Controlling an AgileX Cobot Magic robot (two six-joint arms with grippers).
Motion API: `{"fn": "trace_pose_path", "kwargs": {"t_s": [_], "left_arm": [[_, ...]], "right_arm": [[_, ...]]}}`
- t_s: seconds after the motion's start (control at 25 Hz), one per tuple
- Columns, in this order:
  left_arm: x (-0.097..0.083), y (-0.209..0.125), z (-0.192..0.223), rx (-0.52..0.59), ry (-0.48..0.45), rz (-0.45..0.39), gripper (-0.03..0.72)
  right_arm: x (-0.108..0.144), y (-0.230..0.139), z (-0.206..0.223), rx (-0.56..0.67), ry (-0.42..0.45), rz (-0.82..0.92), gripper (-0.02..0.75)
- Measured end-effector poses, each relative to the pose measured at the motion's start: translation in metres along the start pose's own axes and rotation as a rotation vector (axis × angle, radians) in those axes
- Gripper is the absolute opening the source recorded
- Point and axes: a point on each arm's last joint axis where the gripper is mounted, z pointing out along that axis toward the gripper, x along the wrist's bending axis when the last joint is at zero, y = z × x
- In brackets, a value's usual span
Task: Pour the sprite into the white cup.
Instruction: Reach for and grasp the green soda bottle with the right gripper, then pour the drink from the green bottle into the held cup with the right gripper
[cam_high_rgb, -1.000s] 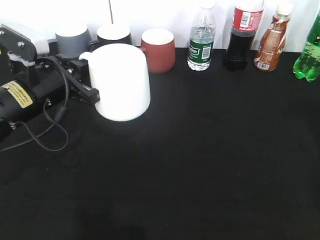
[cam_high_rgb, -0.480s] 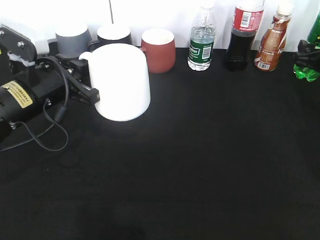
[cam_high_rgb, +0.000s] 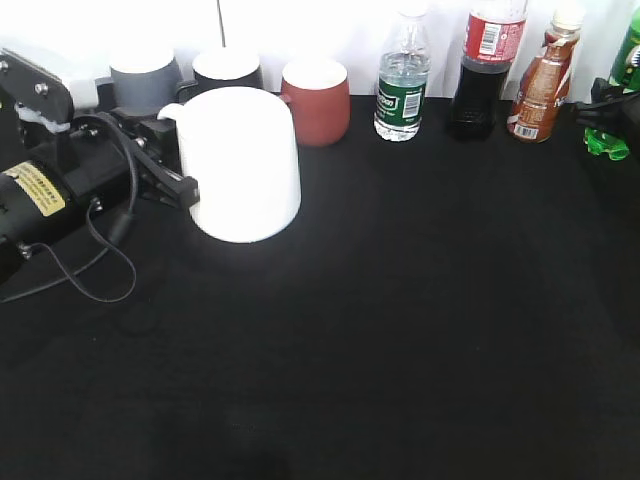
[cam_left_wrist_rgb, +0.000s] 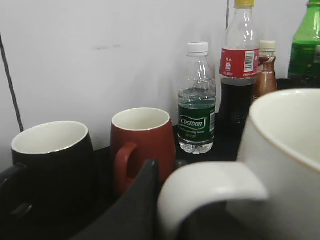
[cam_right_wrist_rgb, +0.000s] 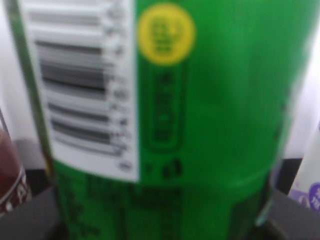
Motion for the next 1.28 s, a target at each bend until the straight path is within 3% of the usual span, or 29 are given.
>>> {"fn": "trace_pose_path", "kwargs": {"t_s": [0.16,0.28,0.4,0.52,0.64,0.72,0.92,1.28], "left_arm": [[0.000,0.000,0.000,0.000,0.000,0.000,0.057],[0.000,0.000,0.000,0.000,-0.002,0.001,0.057],[-0.004,0.000,0.000,0.005,-0.041,0.019,0.057],[-0.012,-0.001,0.001,0.008,-0.079,0.028,0.057],[-0.021,-0.001,0.003,0.008,-0.109,0.030,0.057],[-0.023,-0.001,0.003,0.008,-0.116,0.030,0.057],[-0.021,-0.005,0.003,0.057,-0.101,0.029,0.057],[-0.028,-0.009,0.002,0.096,-0.177,0.044,0.057]], "right_arm": [[-0.001,0.007,-0.033,-0.005,0.010,-0.022,0.426],[0.004,0.051,-0.093,-0.090,0.106,-0.064,0.426],[0.015,0.069,-0.155,-0.091,0.238,-0.062,0.426],[0.056,0.081,-0.186,-0.051,0.401,-0.090,0.426],[0.109,0.080,-0.203,-0.041,0.597,-0.306,0.426],[0.131,0.086,-0.204,-0.064,0.666,-0.487,0.426],[0.141,0.095,-0.192,-0.178,0.659,-1.025,0.426],[0.143,0.103,-0.188,-0.276,0.633,-1.219,0.425]]}}
